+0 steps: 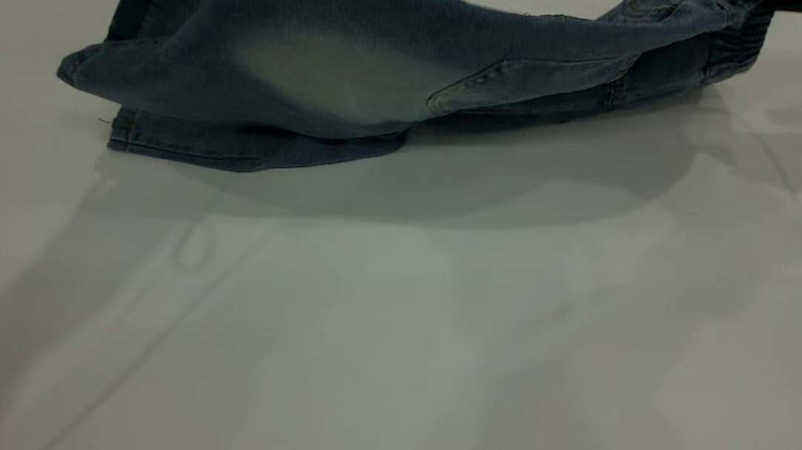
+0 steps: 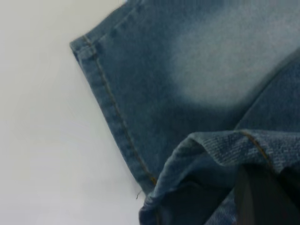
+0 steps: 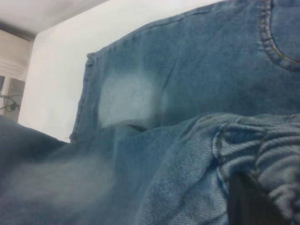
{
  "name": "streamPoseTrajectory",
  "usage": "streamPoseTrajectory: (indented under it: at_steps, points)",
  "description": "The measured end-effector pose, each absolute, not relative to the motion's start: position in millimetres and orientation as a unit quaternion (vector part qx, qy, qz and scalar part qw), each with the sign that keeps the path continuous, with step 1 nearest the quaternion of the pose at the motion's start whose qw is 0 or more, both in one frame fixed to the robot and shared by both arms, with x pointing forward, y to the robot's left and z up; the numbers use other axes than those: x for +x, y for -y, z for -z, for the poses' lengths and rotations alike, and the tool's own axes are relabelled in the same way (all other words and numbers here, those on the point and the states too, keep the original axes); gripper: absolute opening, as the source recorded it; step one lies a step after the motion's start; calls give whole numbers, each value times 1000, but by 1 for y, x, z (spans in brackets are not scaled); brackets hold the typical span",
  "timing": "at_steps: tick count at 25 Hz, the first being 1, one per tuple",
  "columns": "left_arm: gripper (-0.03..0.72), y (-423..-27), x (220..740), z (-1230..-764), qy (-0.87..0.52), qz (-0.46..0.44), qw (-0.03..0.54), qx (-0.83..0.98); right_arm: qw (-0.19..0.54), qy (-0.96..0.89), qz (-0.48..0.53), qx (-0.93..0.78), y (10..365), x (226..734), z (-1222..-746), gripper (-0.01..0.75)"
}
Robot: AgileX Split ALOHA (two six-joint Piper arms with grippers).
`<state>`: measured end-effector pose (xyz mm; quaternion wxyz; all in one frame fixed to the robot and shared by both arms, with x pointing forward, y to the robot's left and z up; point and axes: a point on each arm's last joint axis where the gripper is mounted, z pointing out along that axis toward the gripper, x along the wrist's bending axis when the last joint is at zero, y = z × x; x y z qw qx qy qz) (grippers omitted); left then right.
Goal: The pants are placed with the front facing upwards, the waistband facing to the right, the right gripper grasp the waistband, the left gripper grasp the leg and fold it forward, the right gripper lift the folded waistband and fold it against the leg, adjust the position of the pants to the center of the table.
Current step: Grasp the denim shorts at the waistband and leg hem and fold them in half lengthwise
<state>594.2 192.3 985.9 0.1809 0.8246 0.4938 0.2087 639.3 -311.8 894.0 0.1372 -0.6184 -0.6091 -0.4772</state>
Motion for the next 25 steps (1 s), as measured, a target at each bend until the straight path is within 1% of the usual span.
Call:
streamPoseTrajectory:
  at_steps: [3,9,15,19,25]
  points:
    - [27,-193,597,-988,-493,-220,196,819,137,610,478,-617,313,643,-892,38]
    - [27,-193,599,-988,-490,-224,203,817,126,612,487,-610,315,653,-903,38]
    - [27,-191,602,-991,-495,-237,225,805,125,611,487,-611,315,655,-902,38]
    - [27,-205,607,-991,-524,-239,228,785,137,611,480,-615,311,657,-888,38]
    - [27,-230,612,-991,-555,-244,221,764,162,624,476,-598,292,668,-878,38]
